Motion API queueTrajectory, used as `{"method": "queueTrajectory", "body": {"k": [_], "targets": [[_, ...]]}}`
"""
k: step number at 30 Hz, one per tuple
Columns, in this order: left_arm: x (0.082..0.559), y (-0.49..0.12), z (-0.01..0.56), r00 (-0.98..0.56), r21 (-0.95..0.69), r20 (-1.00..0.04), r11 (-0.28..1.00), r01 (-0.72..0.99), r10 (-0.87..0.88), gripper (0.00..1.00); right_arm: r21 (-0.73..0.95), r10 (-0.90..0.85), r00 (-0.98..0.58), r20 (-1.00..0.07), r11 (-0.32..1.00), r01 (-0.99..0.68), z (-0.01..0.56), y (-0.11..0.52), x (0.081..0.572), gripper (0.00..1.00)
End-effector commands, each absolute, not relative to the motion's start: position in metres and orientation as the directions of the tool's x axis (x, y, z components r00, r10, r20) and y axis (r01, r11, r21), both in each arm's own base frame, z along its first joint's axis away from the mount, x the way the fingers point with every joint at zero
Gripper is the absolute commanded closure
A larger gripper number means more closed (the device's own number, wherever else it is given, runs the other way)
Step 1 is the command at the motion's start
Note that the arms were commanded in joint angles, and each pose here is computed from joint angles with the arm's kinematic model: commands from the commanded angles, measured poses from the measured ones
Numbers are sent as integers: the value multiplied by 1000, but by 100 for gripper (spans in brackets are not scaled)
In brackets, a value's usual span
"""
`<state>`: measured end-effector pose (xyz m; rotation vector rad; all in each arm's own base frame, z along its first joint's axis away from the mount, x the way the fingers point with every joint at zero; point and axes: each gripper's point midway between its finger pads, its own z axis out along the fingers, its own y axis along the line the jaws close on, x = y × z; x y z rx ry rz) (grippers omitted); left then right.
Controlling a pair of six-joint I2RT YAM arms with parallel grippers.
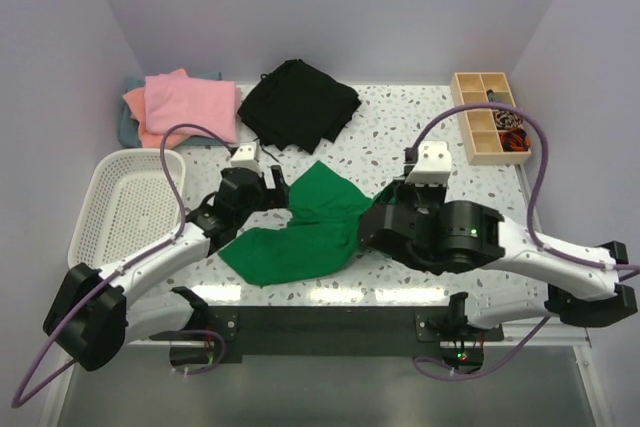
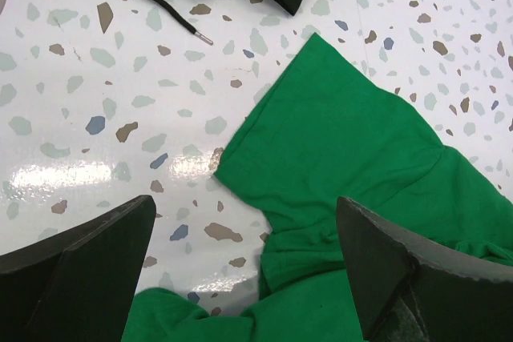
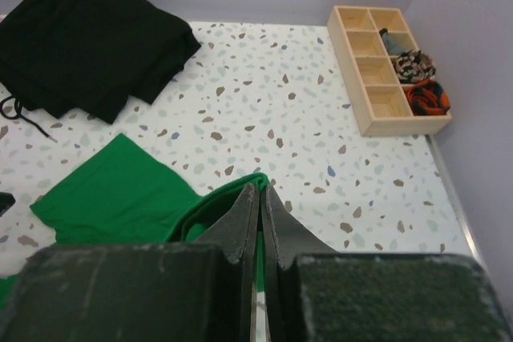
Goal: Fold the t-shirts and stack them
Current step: Flatten out the tshirt
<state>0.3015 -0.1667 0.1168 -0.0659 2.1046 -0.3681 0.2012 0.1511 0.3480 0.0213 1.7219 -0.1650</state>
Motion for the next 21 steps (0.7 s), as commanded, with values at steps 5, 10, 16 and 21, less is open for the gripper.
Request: {"method": "queueTrajectory", "body": {"k": [5, 10, 16, 21], "targets": [[303, -176, 111, -559, -299, -811, 943, 144, -171, 0, -227, -207, -119, -971, 956, 188, 380, 88, 210, 100], [302, -187, 92, -587, -326, -792, 929, 173, -168, 0, -215, -183, -146, -972, 945, 245, 361, 63, 209, 100], [315, -200, 80, -619, -300, -777, 933, 200, -118, 0, -209, -182, -125, -975, 942, 261, 386, 52, 206, 100], [306, -208, 66, -664, -332, -741, 916, 225, -105, 0, -224, -196, -137, -971, 944, 241, 378, 60, 209, 100]]}}
